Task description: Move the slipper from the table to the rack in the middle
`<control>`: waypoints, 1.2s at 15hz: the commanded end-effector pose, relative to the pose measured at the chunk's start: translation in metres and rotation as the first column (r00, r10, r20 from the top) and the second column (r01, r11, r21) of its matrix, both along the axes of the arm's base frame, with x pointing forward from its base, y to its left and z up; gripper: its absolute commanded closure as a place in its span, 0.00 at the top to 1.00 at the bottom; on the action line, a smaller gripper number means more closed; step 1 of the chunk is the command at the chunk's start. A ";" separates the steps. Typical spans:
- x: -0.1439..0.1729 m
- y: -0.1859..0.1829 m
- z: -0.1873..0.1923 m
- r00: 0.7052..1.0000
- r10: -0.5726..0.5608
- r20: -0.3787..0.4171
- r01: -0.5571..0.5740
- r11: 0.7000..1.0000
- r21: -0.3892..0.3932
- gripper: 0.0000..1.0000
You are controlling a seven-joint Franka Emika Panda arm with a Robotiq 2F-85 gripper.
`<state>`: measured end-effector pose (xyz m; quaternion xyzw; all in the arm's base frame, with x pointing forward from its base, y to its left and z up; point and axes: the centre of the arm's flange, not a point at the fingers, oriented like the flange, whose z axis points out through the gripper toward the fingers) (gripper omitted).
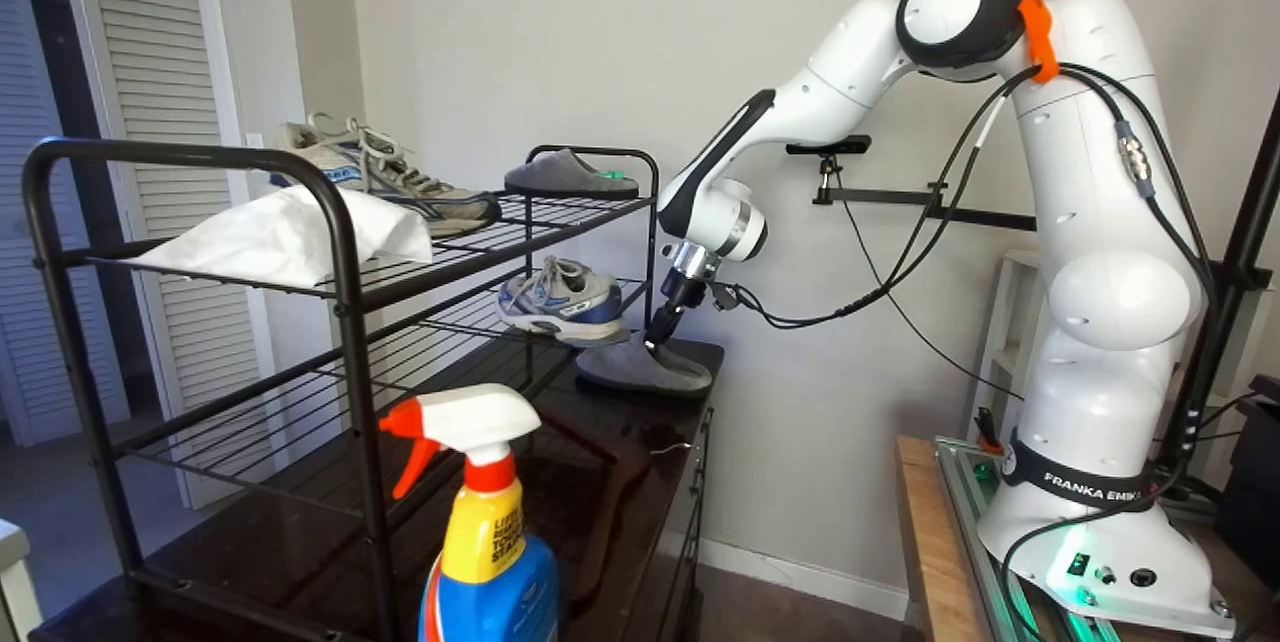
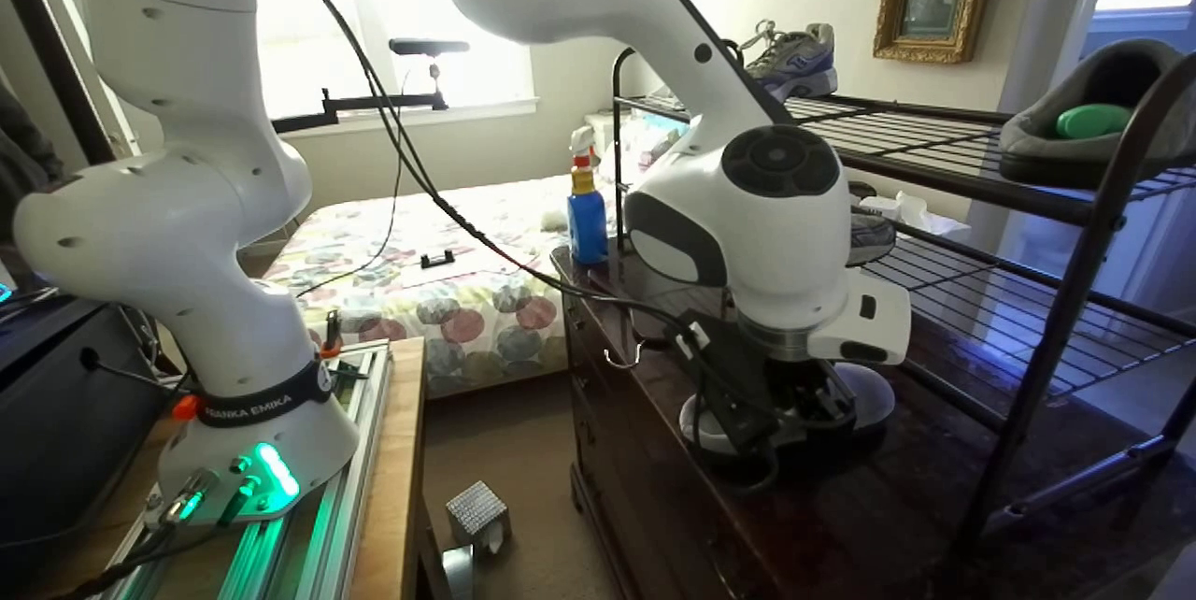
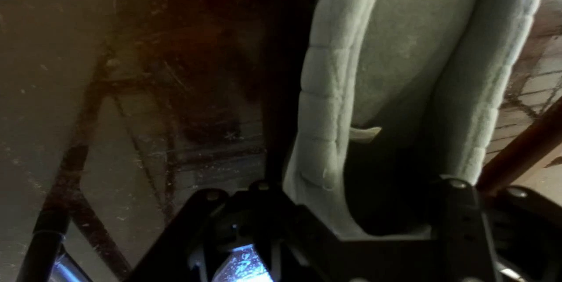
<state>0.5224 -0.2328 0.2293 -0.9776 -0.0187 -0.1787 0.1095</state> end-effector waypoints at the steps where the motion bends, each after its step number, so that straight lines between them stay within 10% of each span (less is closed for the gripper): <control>1: 0.009 0.000 -0.010 0.999 -0.018 0.030 0.018 1.000 -0.006 0.38; 7: 0.010 -0.008 -0.009 0.997 -0.077 0.000 0.077 0.997 -0.004 0.01; 18: -0.045 -0.032 0.025 0.840 -0.208 -0.501 0.156 0.977 -0.144 0.01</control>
